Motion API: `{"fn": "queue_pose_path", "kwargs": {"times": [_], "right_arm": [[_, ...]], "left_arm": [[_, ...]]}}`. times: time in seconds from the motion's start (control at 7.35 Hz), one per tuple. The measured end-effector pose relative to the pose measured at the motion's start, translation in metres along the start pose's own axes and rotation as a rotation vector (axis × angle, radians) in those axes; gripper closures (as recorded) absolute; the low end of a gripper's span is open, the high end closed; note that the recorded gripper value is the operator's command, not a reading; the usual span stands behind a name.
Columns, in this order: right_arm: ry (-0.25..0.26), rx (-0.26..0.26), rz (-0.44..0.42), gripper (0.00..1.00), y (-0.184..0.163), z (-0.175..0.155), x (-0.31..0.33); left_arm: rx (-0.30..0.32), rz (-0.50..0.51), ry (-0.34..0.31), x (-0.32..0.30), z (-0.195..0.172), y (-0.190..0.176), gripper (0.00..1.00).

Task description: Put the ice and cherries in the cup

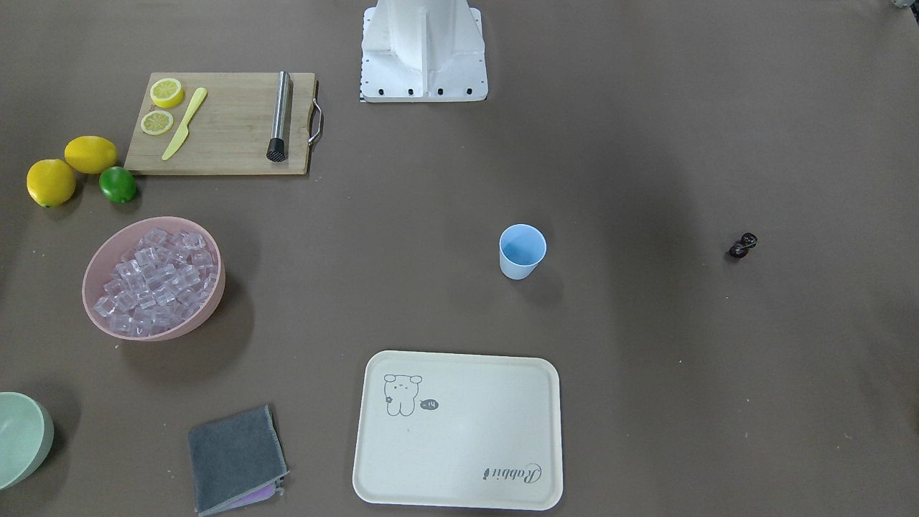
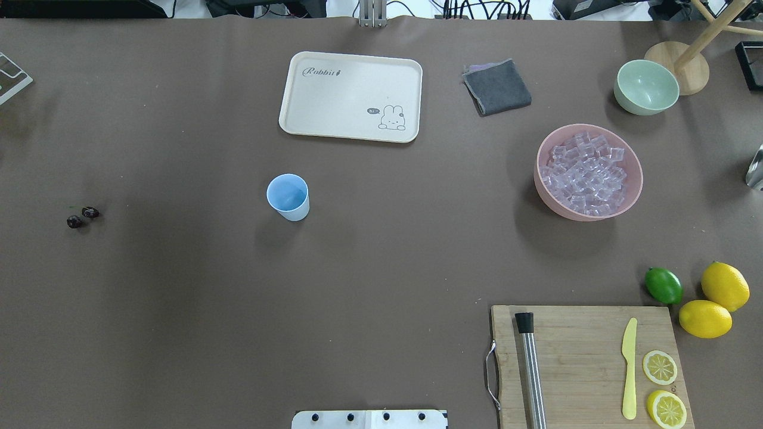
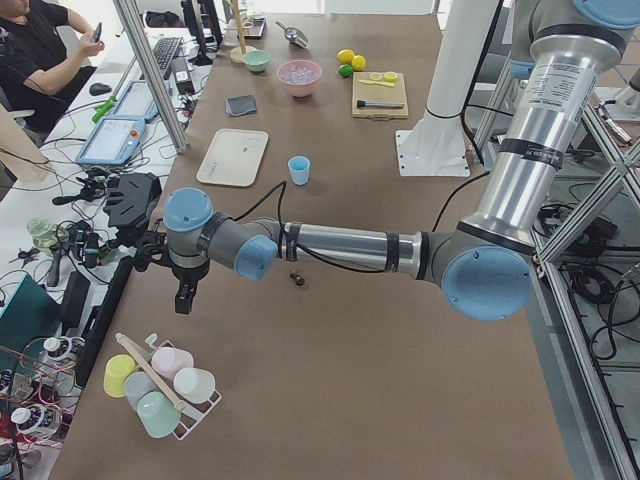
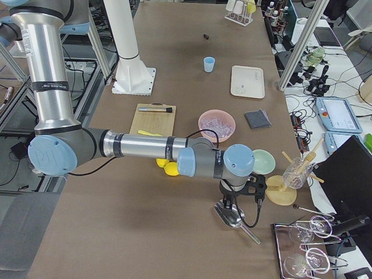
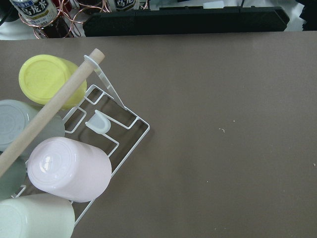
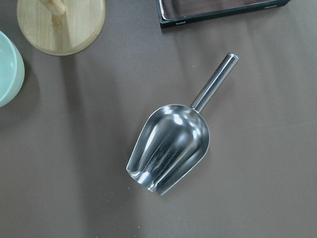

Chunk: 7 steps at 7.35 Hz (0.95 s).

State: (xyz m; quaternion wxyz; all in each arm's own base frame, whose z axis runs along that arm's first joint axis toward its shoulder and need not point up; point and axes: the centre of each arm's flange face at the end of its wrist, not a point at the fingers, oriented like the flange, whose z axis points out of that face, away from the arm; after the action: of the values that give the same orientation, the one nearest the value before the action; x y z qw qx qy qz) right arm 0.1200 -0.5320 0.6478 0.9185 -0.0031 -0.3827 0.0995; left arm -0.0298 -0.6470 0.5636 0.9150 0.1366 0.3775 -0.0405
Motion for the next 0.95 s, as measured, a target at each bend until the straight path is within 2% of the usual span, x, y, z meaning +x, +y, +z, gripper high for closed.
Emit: {"fn": "queue_pose_path", "kwargs": {"times": [0.41,0.54,0.68,0.95], "right_arm": [[0.002,0.011,-0.017,0.00,-0.003,-0.006,-0.011],[0.000,0.022,-0.066,0.00,-0.007,-0.010,-0.039],[-0.002,0.028,-0.136,0.00,-0.009,-0.009,-0.087],[0.003,0.032,-0.214,0.00,-0.002,0.001,-0.204]], "left_arm": [[0.019,0.022,0.005,0.002,-0.002,0.001,0.02],[0.042,0.047,0.011,0.002,0.000,0.005,0.02],[0.056,0.071,0.017,0.004,0.005,0.011,0.02],[0.057,0.089,0.024,0.007,0.012,0.020,0.02]]}}
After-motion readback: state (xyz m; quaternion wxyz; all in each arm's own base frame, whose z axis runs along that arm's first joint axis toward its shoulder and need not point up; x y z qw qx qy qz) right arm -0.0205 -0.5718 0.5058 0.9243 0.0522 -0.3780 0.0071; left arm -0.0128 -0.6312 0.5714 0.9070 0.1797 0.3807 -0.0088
